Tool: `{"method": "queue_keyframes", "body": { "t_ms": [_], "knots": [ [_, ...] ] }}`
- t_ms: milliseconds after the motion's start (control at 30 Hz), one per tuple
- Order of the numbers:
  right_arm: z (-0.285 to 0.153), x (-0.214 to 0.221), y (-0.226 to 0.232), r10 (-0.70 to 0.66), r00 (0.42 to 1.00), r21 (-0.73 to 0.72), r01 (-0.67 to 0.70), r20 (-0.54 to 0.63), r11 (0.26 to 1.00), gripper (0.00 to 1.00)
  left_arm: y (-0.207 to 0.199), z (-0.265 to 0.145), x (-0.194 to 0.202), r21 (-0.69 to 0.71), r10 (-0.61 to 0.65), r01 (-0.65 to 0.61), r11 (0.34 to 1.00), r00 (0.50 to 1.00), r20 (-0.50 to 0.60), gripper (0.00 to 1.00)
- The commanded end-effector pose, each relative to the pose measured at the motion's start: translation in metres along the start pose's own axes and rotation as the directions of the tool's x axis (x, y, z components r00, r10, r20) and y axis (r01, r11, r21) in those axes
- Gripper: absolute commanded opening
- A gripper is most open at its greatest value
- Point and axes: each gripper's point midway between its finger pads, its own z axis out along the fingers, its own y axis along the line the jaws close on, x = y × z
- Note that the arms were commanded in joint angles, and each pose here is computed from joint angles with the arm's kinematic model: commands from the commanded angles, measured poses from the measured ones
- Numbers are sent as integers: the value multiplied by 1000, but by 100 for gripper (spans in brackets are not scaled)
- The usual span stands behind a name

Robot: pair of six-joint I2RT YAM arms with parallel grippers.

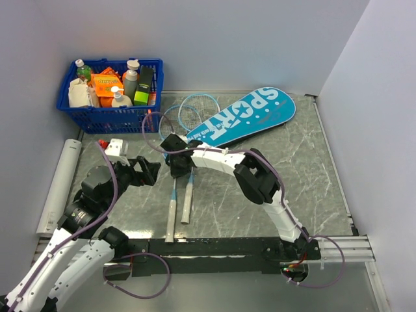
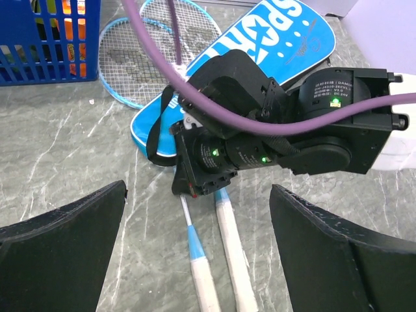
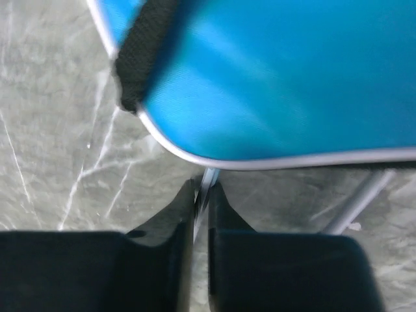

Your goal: Pack up the badminton gear

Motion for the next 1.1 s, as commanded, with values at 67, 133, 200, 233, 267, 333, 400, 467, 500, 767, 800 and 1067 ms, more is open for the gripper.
{"method": "queue_keyframes", "body": {
  "t_ms": [67, 133, 200, 233, 267, 333, 400, 467, 500, 767, 800, 1067],
  "knots": [
    [1, 0, -37, 88, 996, 48, -89, 31, 995, 0, -2, 0, -7, 9, 3, -3, 1000, 999, 37, 96],
    [-8, -4, -47, 108, 993, 32, -110, 50, 993, 0, -1, 0, -8, 4, 4, -4, 1000, 999, 40, 96],
    [-24, -5, -48, 105, 992, -4, -105, 73, 994, 0, -1, 1, -8, 4, 5, -6, 1000, 999, 40, 96],
    [-30, -6, -48, 104, 992, -17, -103, 76, 995, 0, -1, 1, -9, 6, 5, -5, 1000, 999, 41, 96],
    [-42, -6, -45, 97, 992, -48, -93, 86, 995, 0, -1, 1, -8, 5, 4, -4, 1000, 999, 40, 96],
    [-64, -12, -40, 98, 988, -93, -87, 119, 992, 0, -1, 1, -8, 3, 4, -5, 1000, 999, 39, 96],
    [-74, -7, -41, 92, 988, -108, -79, 123, 991, 0, 1, 0, -8, -2, 2, -2, 1000, 999, 42, 96],
    [-92, -8, -42, 86, 986, -128, -69, 139, 989, 0, 1, -1, -10, -3, 0, 0, 1000, 999, 49, 96],
    [-98, -7, -42, 81, 986, -131, -62, 143, 989, 0, 1, -1, -9, -4, 0, 0, 1000, 999, 50, 96],
    [-122, -1, -84, 93, 977, -33, -89, 190, 996, 0, 2, -1, -8, -9, -5, 6, 1000, 999, 45, 96],
    [-122, 0, -89, 103, 976, -31, -99, 189, 995, 0, 2, -1, -8, -8, -4, 4, 1000, 999, 46, 96],
    [-136, 17, -129, 156, 962, -7, -158, 224, 987, 0, 1, -1, -8, -6, -7, 8, 1000, 999, 47, 96]
  ]
}}
